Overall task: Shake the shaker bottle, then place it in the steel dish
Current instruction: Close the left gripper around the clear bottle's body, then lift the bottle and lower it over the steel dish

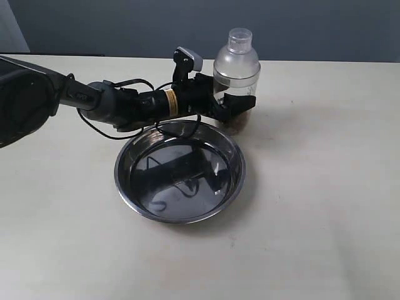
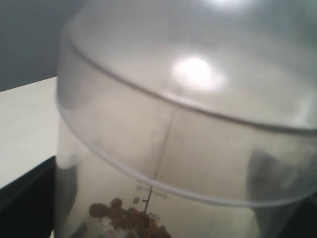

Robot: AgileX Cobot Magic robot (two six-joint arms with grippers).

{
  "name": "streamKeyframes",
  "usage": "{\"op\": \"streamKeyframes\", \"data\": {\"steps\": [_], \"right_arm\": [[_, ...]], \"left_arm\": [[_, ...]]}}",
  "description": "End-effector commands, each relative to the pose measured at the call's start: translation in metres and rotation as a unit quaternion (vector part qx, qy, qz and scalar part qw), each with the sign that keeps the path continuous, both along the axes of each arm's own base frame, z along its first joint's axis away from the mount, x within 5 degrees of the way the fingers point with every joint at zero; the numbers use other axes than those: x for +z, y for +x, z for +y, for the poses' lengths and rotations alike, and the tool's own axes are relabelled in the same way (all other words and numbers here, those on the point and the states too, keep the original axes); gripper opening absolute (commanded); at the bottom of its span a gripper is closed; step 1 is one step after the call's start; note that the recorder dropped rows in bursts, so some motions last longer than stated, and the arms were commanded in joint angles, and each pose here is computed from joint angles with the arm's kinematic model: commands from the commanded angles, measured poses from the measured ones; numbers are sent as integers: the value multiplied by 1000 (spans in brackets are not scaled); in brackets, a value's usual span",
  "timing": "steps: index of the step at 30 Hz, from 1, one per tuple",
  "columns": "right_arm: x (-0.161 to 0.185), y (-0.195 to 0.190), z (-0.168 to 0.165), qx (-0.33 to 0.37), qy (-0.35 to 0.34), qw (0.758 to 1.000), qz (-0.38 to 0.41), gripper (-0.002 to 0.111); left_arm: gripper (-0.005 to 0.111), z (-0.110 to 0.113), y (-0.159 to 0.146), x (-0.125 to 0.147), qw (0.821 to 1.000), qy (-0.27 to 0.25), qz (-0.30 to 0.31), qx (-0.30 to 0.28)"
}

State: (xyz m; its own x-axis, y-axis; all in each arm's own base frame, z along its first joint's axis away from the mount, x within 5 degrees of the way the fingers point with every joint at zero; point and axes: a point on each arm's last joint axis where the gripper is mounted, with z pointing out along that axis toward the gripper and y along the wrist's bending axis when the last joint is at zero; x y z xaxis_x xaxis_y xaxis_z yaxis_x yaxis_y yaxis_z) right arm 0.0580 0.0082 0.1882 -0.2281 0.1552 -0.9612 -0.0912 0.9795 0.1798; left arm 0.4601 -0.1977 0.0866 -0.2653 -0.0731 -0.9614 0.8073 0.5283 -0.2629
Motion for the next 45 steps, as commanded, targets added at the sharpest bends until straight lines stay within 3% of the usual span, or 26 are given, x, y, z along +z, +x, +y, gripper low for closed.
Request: {"op": "streamKeyframes", "data": {"steps": [1, 2, 5, 7, 12, 15, 20, 24, 29, 31, 34, 37, 39, 43, 45], "right_arm": [[1, 1, 0, 1, -1, 1000, -5, -1], [1, 1, 0, 1, -1, 1000, -5, -1], [1, 1, 0, 1, -1, 1000, -5, -1], [0, 0, 0, 1, -2, 1000, -3, -1], [0, 0, 0, 1, -2, 1000, -3, -1], [0, 0, 0, 1, -2, 1000, -3, -1], [0, 0, 0, 1, -2, 1000, -3, -1], [1, 1, 0, 1, -1, 1000, -5, -1], [1, 1, 0, 1, -1, 1000, -5, -1], [1, 1, 0, 1, -1, 1000, -5, -1], [1, 1, 0, 1, -1, 1000, -5, -1], [1, 1, 0, 1, -1, 1000, -5, -1], [1, 1, 0, 1, -1, 1000, -5, -1], [0, 0, 0, 1, -2, 1000, -4, -1], [0, 0, 0, 1, -2, 1000, -4, -1]], "left_arm": [[68, -4, -1, 3, 1000, -18, -4, -5], [58, -4, -2, 5, 1000, -24, -8, -10], [43, -4, -2, 5, 1000, -23, -8, -12], [26, -5, -3, 6, 999, -27, -12, -18], [1, -3, 0, 8, 999, -44, 0, 2], [1, 0, 6, 18, 997, -68, 27, 35], [1, 3, 7, 51, 999, -17, 1, 39], [1, 7, 3, 98, 998, 16, -52, 28], [1, 19, -1, 150, 994, 30, -76, 67], [1, 26, -5, 169, 992, 62, -76, 85], [1, 34, -18, 187, 990, 109, -59, 66], [0, 42, -44, 200, 991, 124, -54, 1], [0, 49, -59, 202, 991, 130, -42, -6], [0, 67, -85, 205, 989, 136, -4, 52], [0, 75, -96, 199, 984, 93, 100, 115]]}}
